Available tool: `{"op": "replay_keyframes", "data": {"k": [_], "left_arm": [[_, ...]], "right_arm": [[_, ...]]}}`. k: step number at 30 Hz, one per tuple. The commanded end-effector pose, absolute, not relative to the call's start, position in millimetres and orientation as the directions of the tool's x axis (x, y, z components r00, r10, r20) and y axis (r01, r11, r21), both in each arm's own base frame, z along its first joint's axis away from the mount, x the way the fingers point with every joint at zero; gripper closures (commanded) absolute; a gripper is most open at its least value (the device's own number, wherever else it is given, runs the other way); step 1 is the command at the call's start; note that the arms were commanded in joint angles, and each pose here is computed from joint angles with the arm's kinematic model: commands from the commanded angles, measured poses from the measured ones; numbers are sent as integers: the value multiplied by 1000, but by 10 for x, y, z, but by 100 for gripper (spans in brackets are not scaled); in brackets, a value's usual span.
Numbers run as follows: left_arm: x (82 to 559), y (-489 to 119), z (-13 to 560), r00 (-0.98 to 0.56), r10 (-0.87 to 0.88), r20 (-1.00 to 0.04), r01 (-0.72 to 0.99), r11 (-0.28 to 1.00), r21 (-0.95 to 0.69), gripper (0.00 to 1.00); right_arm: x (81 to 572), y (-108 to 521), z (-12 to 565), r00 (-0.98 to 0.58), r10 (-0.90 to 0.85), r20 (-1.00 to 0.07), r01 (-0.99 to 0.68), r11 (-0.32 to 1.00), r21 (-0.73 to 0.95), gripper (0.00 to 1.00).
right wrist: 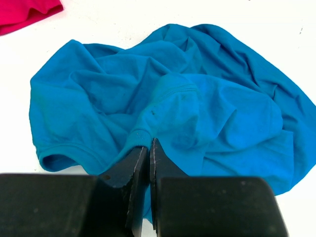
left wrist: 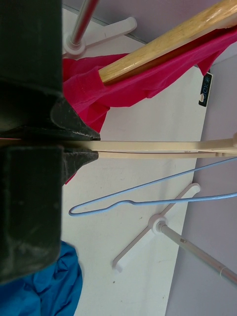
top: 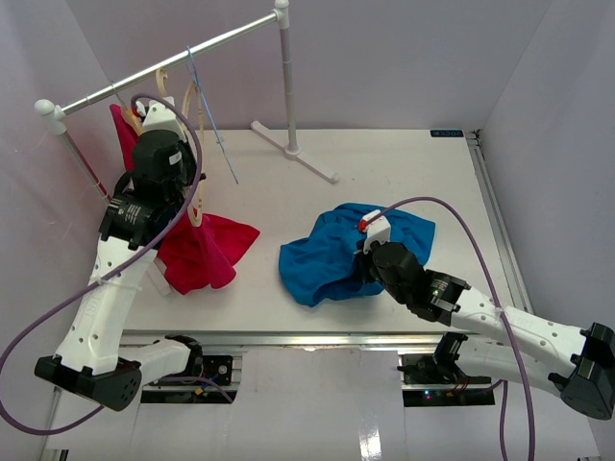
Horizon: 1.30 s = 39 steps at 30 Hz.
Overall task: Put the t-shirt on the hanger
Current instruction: Pick up the hanger from the clothesline, then place the T-shirt on the hanger.
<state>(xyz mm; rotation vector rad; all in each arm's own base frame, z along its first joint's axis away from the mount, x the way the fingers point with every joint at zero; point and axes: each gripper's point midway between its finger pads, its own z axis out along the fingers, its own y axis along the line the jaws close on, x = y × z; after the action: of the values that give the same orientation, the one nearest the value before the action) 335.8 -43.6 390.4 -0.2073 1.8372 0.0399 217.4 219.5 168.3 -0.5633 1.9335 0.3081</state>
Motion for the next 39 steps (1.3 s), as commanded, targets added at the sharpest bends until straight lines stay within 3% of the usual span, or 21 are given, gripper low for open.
{"op": "replay_keyframes", "data": {"k": [1, 9, 16, 23, 39], "left_arm": [[3232, -494, 3978, -230, -119, -966, -88, 991, -101, 100], [3035, -785, 3724, -297, -145, -944, 75, 982, -174, 100], [2961, -670, 3153, -443, -166, -881, -41, 985, -165, 100], [2884, -988, 2881, -509, -102, -854, 145, 969, -202, 100], [2615, -1454, 2267, -660, -47, -750, 336, 875, -350, 100]], "right_arm": [[2214, 2254, 1748, -316, -219, -923, -519, 854, -26, 92], [2211, 2253, 1739, -319, -217, -923, -518, 855, -22, 92], [2212, 2268, 1725, -323, -222, -920, -521, 853, -23, 92], [2240, 2244, 1690, -329, -228, -917, -502, 864, -35, 92], [2351, 2163, 1637, -343, -232, -910, -429, 901, -68, 92]]}}
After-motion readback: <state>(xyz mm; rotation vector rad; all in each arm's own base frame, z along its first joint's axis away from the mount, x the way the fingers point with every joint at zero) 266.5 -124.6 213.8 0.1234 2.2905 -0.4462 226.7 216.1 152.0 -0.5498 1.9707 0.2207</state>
